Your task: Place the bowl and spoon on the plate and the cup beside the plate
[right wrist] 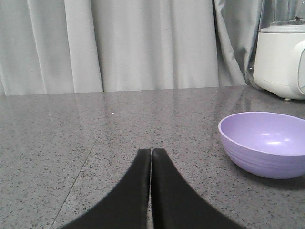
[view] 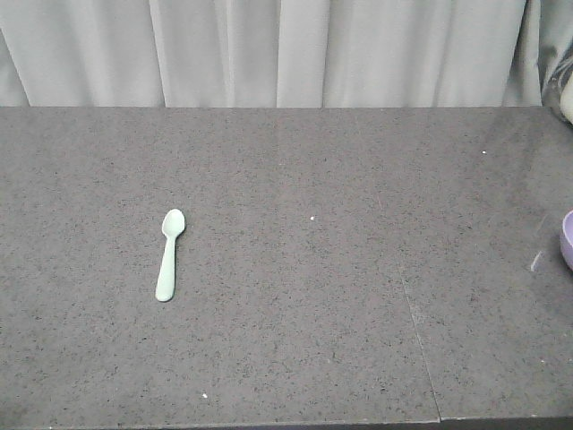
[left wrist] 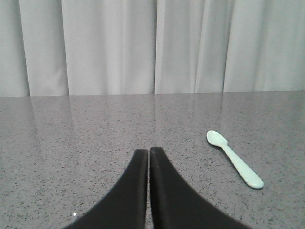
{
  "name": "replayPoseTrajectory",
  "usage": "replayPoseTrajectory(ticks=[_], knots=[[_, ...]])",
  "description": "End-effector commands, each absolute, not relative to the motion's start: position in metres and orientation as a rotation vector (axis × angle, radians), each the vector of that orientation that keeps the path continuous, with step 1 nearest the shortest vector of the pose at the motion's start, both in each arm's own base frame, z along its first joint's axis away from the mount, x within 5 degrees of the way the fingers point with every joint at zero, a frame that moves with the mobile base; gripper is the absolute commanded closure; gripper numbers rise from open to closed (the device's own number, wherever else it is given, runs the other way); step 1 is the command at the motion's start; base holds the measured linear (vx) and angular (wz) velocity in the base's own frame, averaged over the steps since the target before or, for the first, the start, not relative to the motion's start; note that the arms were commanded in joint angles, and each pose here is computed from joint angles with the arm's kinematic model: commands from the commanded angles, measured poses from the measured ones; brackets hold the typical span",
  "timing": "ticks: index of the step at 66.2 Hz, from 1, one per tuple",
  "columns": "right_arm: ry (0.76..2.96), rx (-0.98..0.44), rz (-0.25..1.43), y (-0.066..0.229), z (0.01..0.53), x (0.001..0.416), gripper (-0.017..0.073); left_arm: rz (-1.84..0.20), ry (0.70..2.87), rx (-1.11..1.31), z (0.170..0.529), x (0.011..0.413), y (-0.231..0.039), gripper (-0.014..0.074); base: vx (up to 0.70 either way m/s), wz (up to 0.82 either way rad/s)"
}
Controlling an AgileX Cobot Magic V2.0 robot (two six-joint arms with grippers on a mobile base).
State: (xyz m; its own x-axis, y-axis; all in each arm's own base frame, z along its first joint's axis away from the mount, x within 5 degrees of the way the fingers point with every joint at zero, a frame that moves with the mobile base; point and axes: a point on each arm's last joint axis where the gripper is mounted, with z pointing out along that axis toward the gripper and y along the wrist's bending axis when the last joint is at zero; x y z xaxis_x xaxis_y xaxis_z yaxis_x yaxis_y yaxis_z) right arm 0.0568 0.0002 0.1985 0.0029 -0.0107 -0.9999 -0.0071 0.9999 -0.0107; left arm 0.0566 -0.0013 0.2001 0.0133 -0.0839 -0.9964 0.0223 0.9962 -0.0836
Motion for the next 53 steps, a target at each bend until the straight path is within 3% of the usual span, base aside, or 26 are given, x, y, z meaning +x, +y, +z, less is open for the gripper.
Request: replayPoseTrajectory(ticks=[1, 53], knots=[[1.514, -0.030, -0.018, 0.0005, 0.1995, 0.0578, 0.0564, -0.087, 1.522, -0.054, 0.1958, 0.0580, -0.0011, 0.0599, 0.00, 0.00], [1.514, -0.030, -0.018, 0.0005, 0.1995, 0.0578, 0.0564, -0.087, 1.522, -0.054, 0.1958, 0.0580, -0.0011, 0.0599, 0.00, 0.00]])
